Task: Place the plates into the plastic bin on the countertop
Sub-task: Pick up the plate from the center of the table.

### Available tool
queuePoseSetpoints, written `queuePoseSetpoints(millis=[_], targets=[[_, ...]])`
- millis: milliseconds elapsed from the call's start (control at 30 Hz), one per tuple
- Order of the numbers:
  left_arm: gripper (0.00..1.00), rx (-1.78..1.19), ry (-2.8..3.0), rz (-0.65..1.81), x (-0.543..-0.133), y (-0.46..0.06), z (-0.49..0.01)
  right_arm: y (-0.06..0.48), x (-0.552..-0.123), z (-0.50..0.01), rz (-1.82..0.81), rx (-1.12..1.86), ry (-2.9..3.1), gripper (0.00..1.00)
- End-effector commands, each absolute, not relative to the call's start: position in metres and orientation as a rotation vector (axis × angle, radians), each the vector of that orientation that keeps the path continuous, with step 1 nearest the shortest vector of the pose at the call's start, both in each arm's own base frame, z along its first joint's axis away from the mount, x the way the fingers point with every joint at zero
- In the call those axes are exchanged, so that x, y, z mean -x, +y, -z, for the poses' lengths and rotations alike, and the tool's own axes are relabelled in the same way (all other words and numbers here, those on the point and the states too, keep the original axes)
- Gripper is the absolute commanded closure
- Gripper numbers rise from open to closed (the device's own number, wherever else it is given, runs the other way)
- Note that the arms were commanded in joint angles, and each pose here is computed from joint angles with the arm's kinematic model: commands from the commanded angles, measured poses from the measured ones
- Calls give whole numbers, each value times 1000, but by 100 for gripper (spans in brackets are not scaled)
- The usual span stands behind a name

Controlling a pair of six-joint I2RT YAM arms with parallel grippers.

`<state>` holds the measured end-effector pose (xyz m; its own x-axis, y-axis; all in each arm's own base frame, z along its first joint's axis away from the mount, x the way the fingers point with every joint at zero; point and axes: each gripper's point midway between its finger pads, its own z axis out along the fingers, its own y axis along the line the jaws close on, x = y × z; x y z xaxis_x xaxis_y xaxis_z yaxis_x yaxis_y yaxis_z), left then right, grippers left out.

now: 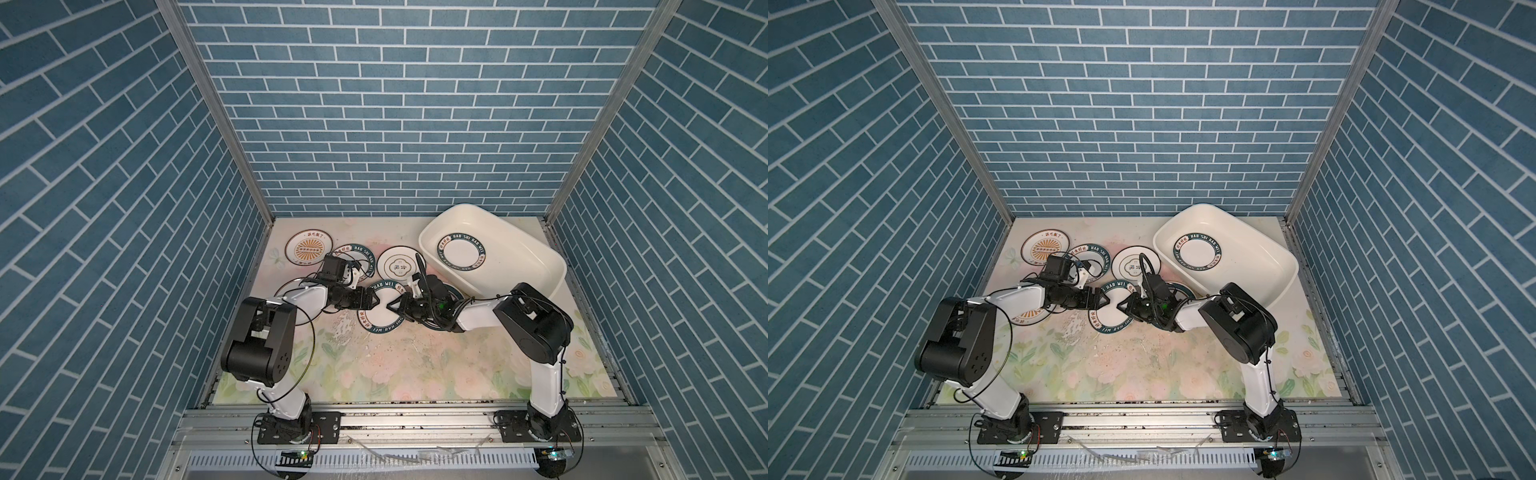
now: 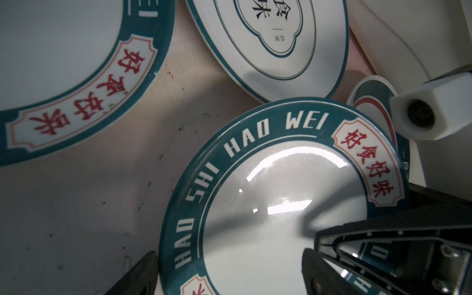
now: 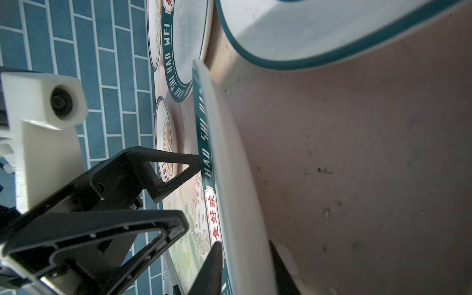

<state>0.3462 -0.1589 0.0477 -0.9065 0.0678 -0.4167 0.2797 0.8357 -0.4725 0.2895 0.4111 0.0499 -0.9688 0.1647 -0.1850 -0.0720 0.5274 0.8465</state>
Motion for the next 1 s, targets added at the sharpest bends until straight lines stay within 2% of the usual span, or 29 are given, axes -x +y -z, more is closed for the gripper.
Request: queuePoseSetpoints(millis=[0, 600, 967], targets=[[11, -274, 2638, 793, -339, -162, -47, 419, -287, -58, -1460, -68, 2506, 74], [11, -271, 2622, 774, -342, -160, -53, 419, -286, -65, -1483, -59, 2490, 87], [11, -286, 2594, 756, -346, -158, -68, 419, -285, -71, -1497, -47, 2478, 89]])
